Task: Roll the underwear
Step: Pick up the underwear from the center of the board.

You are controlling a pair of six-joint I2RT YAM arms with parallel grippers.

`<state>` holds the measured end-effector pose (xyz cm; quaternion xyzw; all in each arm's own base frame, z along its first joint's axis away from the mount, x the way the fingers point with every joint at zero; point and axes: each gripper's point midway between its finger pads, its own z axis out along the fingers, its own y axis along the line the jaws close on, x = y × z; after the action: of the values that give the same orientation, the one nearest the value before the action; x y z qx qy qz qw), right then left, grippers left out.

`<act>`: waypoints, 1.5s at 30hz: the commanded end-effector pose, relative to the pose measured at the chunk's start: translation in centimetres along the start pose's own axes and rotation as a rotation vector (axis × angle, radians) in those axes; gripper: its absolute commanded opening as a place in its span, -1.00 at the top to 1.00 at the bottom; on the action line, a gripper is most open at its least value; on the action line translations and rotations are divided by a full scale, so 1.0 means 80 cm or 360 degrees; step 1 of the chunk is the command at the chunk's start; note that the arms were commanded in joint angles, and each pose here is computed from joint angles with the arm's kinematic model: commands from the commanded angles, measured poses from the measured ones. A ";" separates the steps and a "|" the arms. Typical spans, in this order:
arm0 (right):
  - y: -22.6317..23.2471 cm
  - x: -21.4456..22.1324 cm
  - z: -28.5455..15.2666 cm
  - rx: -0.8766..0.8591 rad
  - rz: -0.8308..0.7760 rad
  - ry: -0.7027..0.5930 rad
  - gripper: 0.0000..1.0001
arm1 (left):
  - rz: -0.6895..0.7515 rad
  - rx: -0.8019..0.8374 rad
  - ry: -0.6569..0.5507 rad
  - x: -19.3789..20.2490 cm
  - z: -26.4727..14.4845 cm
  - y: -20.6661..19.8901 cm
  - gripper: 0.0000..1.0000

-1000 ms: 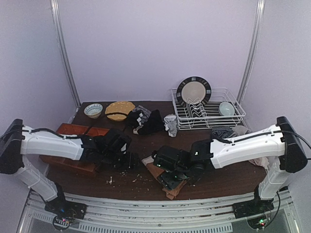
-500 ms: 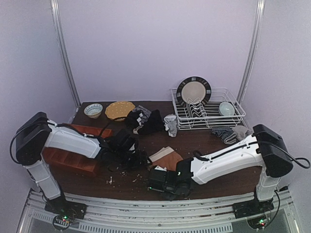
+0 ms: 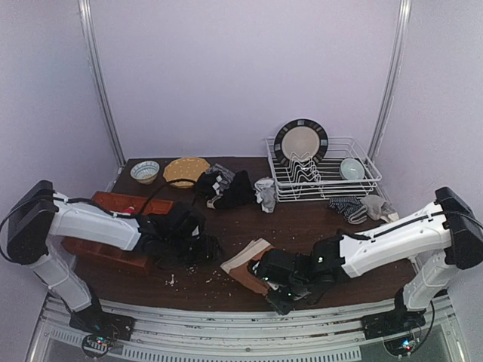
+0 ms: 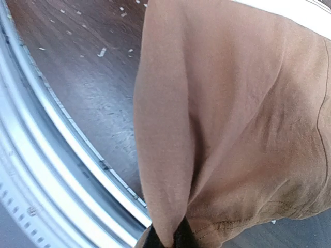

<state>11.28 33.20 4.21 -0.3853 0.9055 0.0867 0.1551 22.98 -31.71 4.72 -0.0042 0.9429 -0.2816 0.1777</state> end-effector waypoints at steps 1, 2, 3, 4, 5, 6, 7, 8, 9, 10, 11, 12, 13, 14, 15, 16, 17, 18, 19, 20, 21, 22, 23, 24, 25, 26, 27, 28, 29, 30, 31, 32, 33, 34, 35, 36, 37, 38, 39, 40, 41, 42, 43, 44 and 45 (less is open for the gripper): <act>0.005 0.004 -0.019 -0.0264 0.0060 -0.0007 1.00 | 0.0322 -0.0019 -0.0117 0.004 -0.025 -0.006 -0.40; -0.003 0.008 -0.020 -0.0262 0.0076 -0.0005 1.00 | 0.0323 0.0002 -0.0087 0.009 -0.024 -0.008 -0.41; -0.010 0.012 -0.019 -0.0251 0.0083 0.0001 1.00 | 0.0306 0.0017 -0.0046 0.015 -0.022 -0.009 -0.41; -0.016 0.016 -0.018 -0.0240 0.0093 0.0002 1.00 | 0.0286 0.0040 -0.0004 0.022 -0.019 -0.012 -0.41; -0.021 0.020 -0.017 -0.0227 0.0095 0.0009 1.00 | 0.0264 0.0053 0.0041 0.029 -0.015 -0.013 -0.42; -0.024 0.023 -0.016 -0.0218 0.0092 0.0008 1.00 | 0.0240 0.0067 0.0079 0.036 -0.011 -0.015 -0.42; -0.027 0.027 -0.013 -0.0204 0.0093 0.0014 1.00 | 0.0236 0.0095 0.0112 0.042 -0.007 -0.021 -0.42; -0.028 0.029 -0.012 -0.0199 0.0095 0.0018 1.00 | 0.0259 0.0108 0.0128 0.046 -0.003 -0.026 -0.43; -0.028 0.031 -0.009 -0.0208 0.0097 0.0026 1.00 | 0.0298 0.0100 0.0120 0.047 -0.001 -0.030 -0.44; -0.027 0.033 -0.007 -0.0218 0.0102 0.0030 1.00 | 0.0365 0.0070 0.0101 0.047 -0.001 -0.034 -0.46; -0.027 0.034 -0.006 -0.0226 0.0109 0.0033 1.00 | 0.0462 0.0040 0.0067 0.044 -0.003 -0.039 -0.48; -0.027 0.036 -0.005 -0.0240 0.0119 0.0039 1.00 | 0.0574 0.0020 0.0017 0.039 -0.008 -0.047 -0.51; -0.026 0.037 -0.005 -0.0264 0.0130 0.0038 1.00 | 0.0694 0.0001 -0.0030 0.037 -0.012 -0.051 -0.55; -0.024 0.038 -0.006 -0.0296 0.0146 0.0039 1.00 | 0.0811 0.0000 -0.0084 0.033 -0.018 -0.055 -0.58; -0.022 0.038 -0.008 -0.0330 0.0159 0.0035 1.00 | 0.0928 -0.0002 -0.0130 0.031 -0.022 -0.058 -0.59; -0.022 0.038 -0.012 -0.0360 0.0176 0.0024 1.00 | 0.1040 0.0012 -0.0169 0.031 -0.025 -0.062 -0.59; -0.024 0.038 -0.015 -0.0378 0.0192 0.0020 1.00 | 0.1137 0.0025 -0.0192 0.032 -0.027 -0.064 -0.59; -0.027 0.039 -0.017 -0.0392 0.0209 0.0017 1.00 | 0.1237 0.0049 -0.0212 0.034 -0.030 -0.068 -0.58; -0.030 0.040 -0.021 -0.0401 0.0222 0.0013 1.00 | 0.1358 0.0102 -0.0254 0.040 -0.035 -0.076 -0.58; -0.034 0.042 -0.024 -0.0401 0.0229 0.0010 1.00 | 0.1551 0.0163 -0.0311 0.050 -0.040 -0.083 -0.59; -0.036 0.044 -0.026 -0.0397 0.0232 0.0004 1.00 | 0.1657 0.0229 -0.0405 0.055 -0.048 -0.092 -0.63; -0.039 0.046 -0.028 -0.0391 0.0232 0.0003 1.00 | 0.1712 0.0280 -0.0455 0.059 -0.053 -0.095 -0.66; -0.040 0.050 -0.030 -0.0387 0.0228 0.0008 1.00 | 0.1770 0.0297 -0.0484 0.059 -0.057 -0.096 -0.67; -0.041 0.052 -0.031 -0.0388 0.0227 0.0008 1.00 | 0.1856 0.0294 -0.0487 0.061 -0.057 -0.095 -0.66; -0.041 0.054 -0.031 -0.0395 0.0227 0.0010 1.00 | 0.1948 0.0293 -0.0479 0.064 -0.054 -0.096 -0.66; -0.041 0.056 -0.032 -0.0401 0.0223 0.0005 1.00 | 0.2053 0.0271 -0.0442 0.068 -0.047 -0.094 -0.65; -0.042 0.058 -0.031 -0.0397 0.0222 0.0007 1.00 | 0.2150 0.0253 -0.0414 0.069 -0.042 -0.096 -0.63; -0.044 0.059 -0.030 -0.0389 0.0223 0.0012 1.00 | 0.2249 0.0248 -0.0395 0.071 -0.036 -0.099 -0.62; -0.044 0.060 -0.030 -0.0384 0.0221 0.0017 1.00 | 0.2333 0.0252 -0.0399 0.072 -0.031 -0.102 -0.62; -0.045 0.061 -0.029 -0.0380 0.0221 0.0021 1.00 | 0.2418 0.0259 -0.0405 0.074 -0.026 -0.105 -0.62; -0.045 0.062 -0.028 -0.0380 0.0221 0.0025 1.00 | 0.2496 0.0289 -0.0414 0.078 -0.024 -0.109 -0.62; -0.045 0.063 -0.028 -0.0381 0.0223 0.0023 1.00 | 0.2562 0.0331 -0.0415 0.082 -0.021 -0.113 -0.62; -0.046 0.064 -0.027 -0.0377 0.0226 0.0024 1.00 | 0.2627 0.0362 -0.0412 0.085 -0.019 -0.117 -0.62; -0.047 0.066 -0.027 -0.0373 0.0227 0.0026 1.00 | 0.2675 0.0392 -0.0392 0.089 -0.016 -0.119 -0.62; -0.047 0.067 -0.026 -0.0371 0.0226 0.0026 1.00 | 0.2723 0.0413 -0.0363 0.092 -0.012 -0.120 -0.61; -0.047 0.068 -0.026 -0.0374 0.0226 0.0022 1.00 | 0.2776 0.0415 -0.0312 0.096 -0.005 -0.117 -0.60; -0.048 0.068 -0.026 -0.0371 0.0233 0.0022 1.00 | 0.2826 0.0418 -0.0255 0.101 0.000 -0.114 -0.59; -0.048 0.069 -0.026 -0.0372 0.0231 0.0023 1.00 | 0.2844 0.0432 -0.0209 0.105 0.004 -0.114 -0.57; -0.048 0.069 -0.027 -0.0377 0.0234 0.0020 1.00 | 0.2860 0.0443 -0.0185 0.107 0.006 -0.113 -0.56; -0.047 0.069 -0.027 -0.0381 0.0237 0.0017 1.00 | 0.2869 0.0451 -0.0183 0.108 0.008 -0.112 -0.55; -0.047 0.069 -0.028 -0.0383 0.0239 0.0015 1.00 | 0.2866 0.0459 -0.0181 0.107 0.010 -0.112 -0.54; -0.048 0.070 -0.028 -0.0381 0.0238 0.0015 1.00 | 0.2858 0.0458 -0.0166 0.105 0.012 -0.109 -0.52; -0.048 0.070 -0.028 -0.0381 0.0238 0.0013 1.00 | 0.2853 0.0455 -0.0148 0.104 0.015 -0.107 -0.48; -0.048 0.070 -0.028 -0.0380 0.0239 0.0010 1.00 | 0.2850 0.0459 -0.0117 0.104 0.018 -0.104 -0.46; -0.048 0.070 -0.029 -0.0382 0.0240 0.0012 1.00 | 0.2843 0.0473 -0.0083 0.106 0.020 -0.102 -0.44</act>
<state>10.02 26.50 4.02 -0.3362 0.9149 0.2011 0.0970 14.74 -40.07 5.63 0.7250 0.5615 -0.1457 0.3713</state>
